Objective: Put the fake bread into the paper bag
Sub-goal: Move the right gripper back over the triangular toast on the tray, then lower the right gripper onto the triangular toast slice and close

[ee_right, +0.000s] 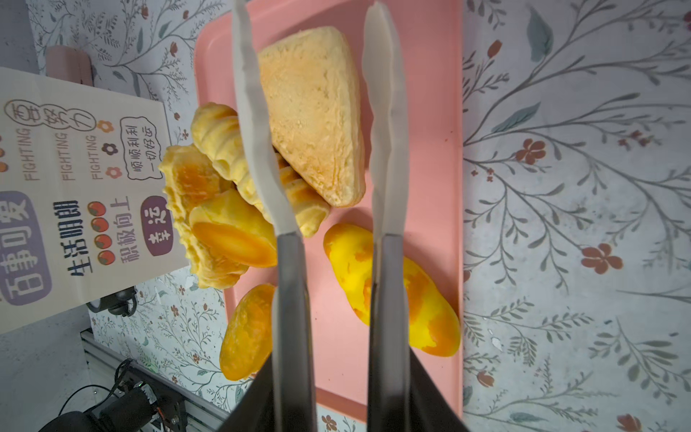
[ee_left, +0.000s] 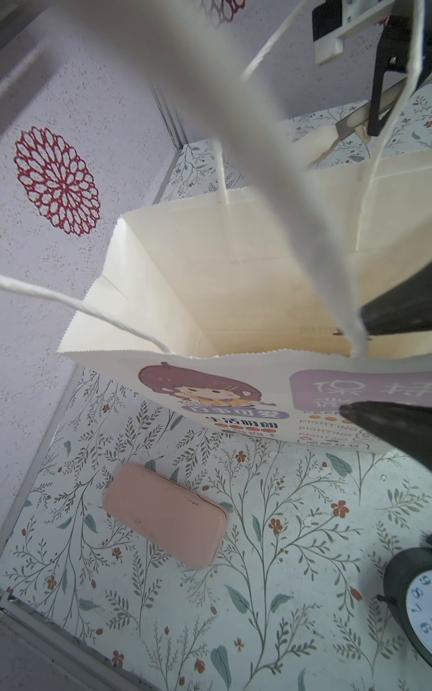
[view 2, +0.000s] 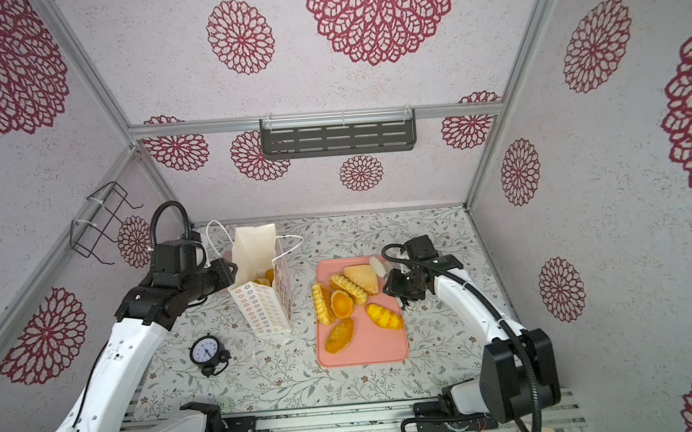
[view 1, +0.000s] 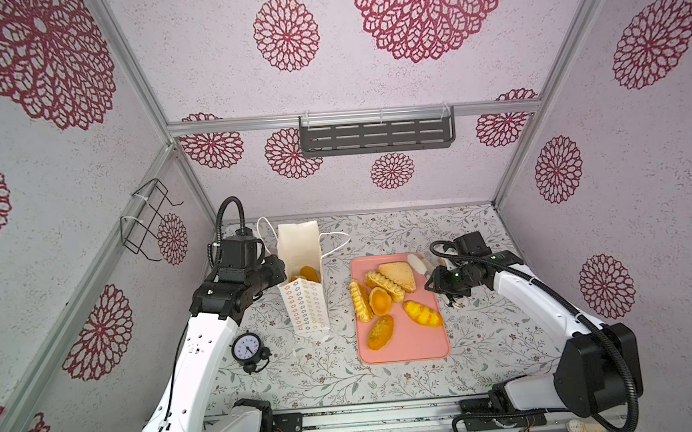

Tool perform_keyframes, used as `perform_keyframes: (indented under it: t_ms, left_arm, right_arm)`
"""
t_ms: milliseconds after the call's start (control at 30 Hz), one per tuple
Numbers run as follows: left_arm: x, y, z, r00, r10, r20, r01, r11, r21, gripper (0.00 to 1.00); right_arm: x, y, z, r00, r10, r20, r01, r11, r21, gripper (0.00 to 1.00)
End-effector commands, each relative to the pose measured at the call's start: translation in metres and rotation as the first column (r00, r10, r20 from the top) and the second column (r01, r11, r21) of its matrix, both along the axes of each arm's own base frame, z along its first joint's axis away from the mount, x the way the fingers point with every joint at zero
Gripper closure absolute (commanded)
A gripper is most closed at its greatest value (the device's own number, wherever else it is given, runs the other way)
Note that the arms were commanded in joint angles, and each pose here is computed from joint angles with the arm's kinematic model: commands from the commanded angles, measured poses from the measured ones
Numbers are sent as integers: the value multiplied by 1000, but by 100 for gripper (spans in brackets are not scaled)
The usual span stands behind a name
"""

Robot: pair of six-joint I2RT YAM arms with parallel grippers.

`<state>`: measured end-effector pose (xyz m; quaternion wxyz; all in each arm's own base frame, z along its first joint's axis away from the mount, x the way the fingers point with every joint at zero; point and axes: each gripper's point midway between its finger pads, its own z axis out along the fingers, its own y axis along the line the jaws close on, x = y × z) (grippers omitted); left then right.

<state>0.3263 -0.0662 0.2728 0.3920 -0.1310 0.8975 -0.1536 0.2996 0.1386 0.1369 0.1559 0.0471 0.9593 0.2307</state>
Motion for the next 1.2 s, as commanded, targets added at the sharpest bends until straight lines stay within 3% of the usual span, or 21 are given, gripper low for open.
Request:
perform_keyframes:
  t_ms: [0,400,733,900,1167]
  left_arm:
    - [-1,-2,0,1000,0,10,0,1000,-12,65]
    - [-2,-2,-4,1000,2,5,-2,1000,-18,63]
    - [-3,-2,-5,1000,6,4,-6,1000,-20,62]
    - [-4,-1,-6,1000,9,4,-9,1000,-20,61]
    - [-4,-2,-5,1000,7,5,-7,1000,-22,59]
  right_arm:
    - [14,6,7,998,9,58,-12,999,52,56]
    - [15,10,-25,999,35,-14,-34,998,53,49]
    - [17,19,-38,997,60,-54,-55,994,92,48]
    - [18,22,-41,995,73,-69,-65,993,101,51]
    - [19,20,-35,997,62,-55,-57,994,92,66]
